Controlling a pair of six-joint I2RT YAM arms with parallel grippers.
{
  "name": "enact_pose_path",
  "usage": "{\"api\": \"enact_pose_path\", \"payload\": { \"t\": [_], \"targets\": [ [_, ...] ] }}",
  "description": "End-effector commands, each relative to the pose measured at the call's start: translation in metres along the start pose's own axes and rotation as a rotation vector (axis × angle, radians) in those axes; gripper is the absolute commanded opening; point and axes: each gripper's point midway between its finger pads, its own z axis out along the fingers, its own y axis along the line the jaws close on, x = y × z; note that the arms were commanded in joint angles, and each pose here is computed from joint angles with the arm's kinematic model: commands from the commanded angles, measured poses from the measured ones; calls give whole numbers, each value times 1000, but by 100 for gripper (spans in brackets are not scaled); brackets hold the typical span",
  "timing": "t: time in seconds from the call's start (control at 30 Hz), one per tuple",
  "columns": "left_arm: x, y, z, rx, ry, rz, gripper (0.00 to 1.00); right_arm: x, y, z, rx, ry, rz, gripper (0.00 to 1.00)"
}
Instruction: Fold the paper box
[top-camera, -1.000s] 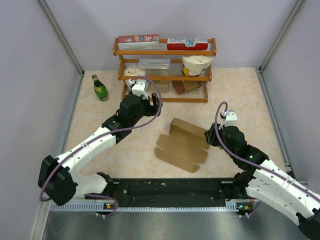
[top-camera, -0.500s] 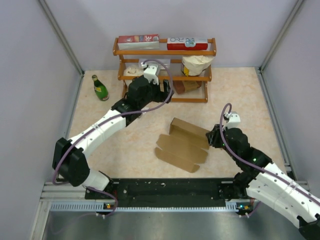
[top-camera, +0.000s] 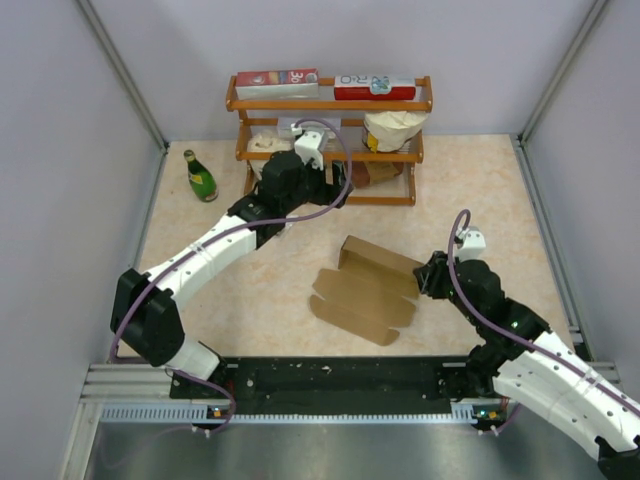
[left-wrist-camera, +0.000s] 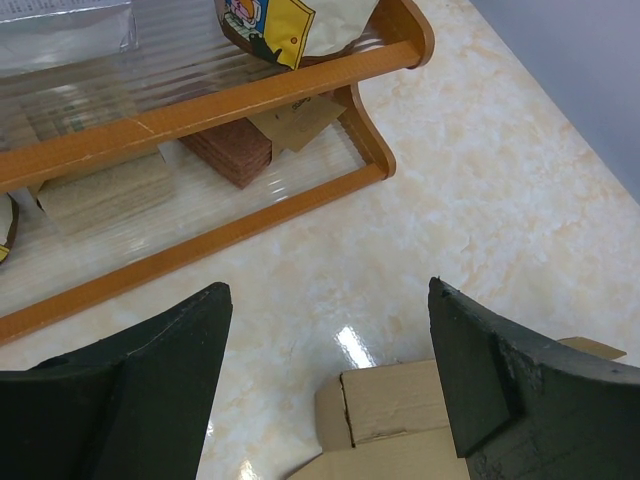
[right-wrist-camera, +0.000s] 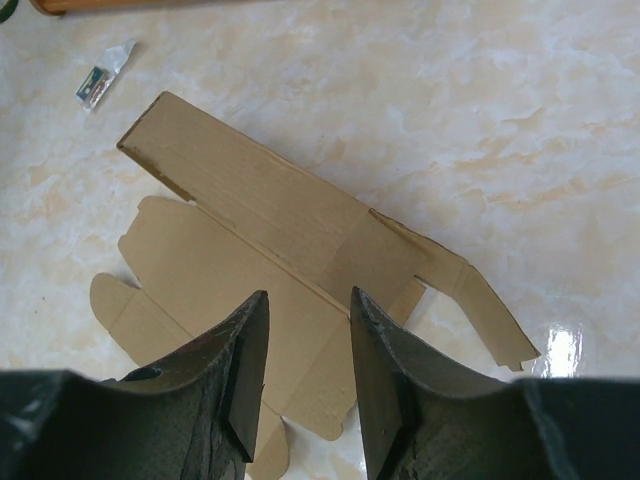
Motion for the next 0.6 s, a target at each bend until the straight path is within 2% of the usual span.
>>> {"api": "enact_pose_path", "payload": {
  "t": [0.0, 0.57],
  "targets": [
    [-36, -4, -12, -5, -79, 34, 84, -8, 2, -3, -6, -20, 32, 39],
    [-30, -3, -40, -10, -66, 29, 84, -8, 5, -8, -9, 7, 48, 60]
  ]
}}
